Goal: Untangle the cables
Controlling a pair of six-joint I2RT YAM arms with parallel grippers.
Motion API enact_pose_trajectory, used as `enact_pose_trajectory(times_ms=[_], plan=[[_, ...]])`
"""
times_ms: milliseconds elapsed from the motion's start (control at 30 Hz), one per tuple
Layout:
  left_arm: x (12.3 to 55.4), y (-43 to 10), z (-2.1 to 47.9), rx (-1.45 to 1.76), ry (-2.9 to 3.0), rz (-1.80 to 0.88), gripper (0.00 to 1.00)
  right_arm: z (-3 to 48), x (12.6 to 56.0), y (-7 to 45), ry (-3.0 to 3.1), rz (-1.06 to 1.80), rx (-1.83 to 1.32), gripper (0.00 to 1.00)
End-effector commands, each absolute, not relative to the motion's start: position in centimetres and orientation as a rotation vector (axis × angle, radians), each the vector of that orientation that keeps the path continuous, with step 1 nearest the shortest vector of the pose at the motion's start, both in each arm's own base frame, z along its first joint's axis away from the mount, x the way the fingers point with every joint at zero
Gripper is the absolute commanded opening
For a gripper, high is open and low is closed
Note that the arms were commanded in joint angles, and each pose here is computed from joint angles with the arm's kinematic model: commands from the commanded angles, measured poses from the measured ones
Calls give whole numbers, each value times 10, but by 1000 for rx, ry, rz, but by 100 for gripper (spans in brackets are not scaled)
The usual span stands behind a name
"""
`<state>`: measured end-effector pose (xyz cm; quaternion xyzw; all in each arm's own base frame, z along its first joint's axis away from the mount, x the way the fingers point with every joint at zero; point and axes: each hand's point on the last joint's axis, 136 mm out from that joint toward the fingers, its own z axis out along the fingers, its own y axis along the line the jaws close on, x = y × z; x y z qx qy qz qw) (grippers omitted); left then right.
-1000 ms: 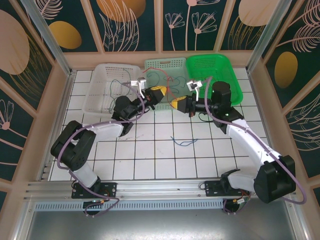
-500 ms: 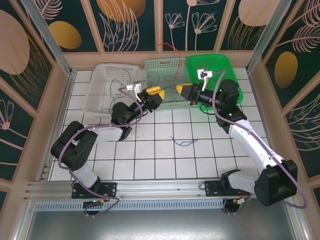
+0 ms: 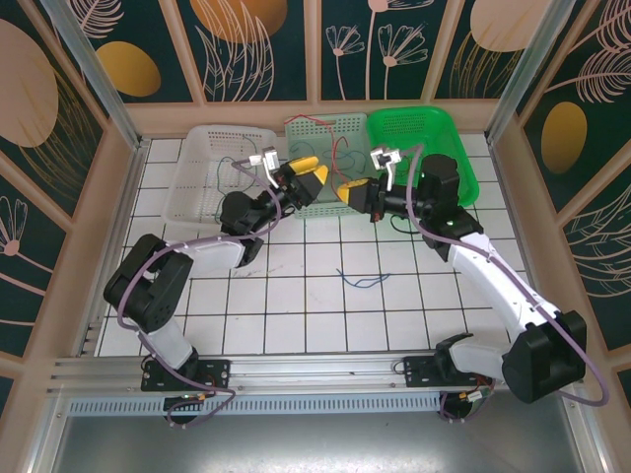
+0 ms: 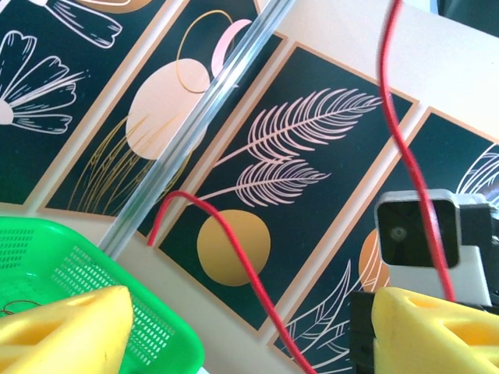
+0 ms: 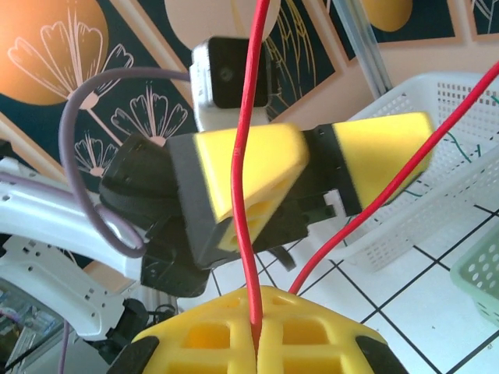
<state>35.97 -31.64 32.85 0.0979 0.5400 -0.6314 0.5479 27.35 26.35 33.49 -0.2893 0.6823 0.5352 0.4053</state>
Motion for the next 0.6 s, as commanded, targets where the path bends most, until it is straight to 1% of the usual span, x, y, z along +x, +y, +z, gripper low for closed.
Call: enact_pose_trajectory(times_ms=[0, 100, 233, 300, 333, 367, 433, 467, 567], plan=[[360, -325, 339, 265, 1239, -1584, 79, 350, 261, 271, 1651, 1363, -838, 0], [367, -332, 333, 270, 1268, -1607, 78, 353, 253, 276, 1624, 1382, -879, 0], [370, -337, 339, 289, 1259, -1622, 77, 351, 248, 281, 1626, 1394, -916, 0], [370, -338, 340, 298, 1260, -1615, 73, 349, 247, 282, 1634, 1397, -929, 0], [370, -340, 340, 307, 1268, -1609, 65, 349, 247, 282, 1632, 1393, -931, 0], [372, -341, 338, 315, 1283, -1602, 52, 350, 247, 282, 1626, 1389, -933, 0], [371, -341, 337, 323, 1282, -1596, 31, 353, 247, 281, 1615, 1382, -932, 0], [369, -339, 337, 322, 1271, -1594, 23, 353, 248, 281, 1616, 1375, -925, 0], [365, -334, 339, 315, 1242, -1588, 4, 354, 253, 278, 1622, 1343, -887, 0]])
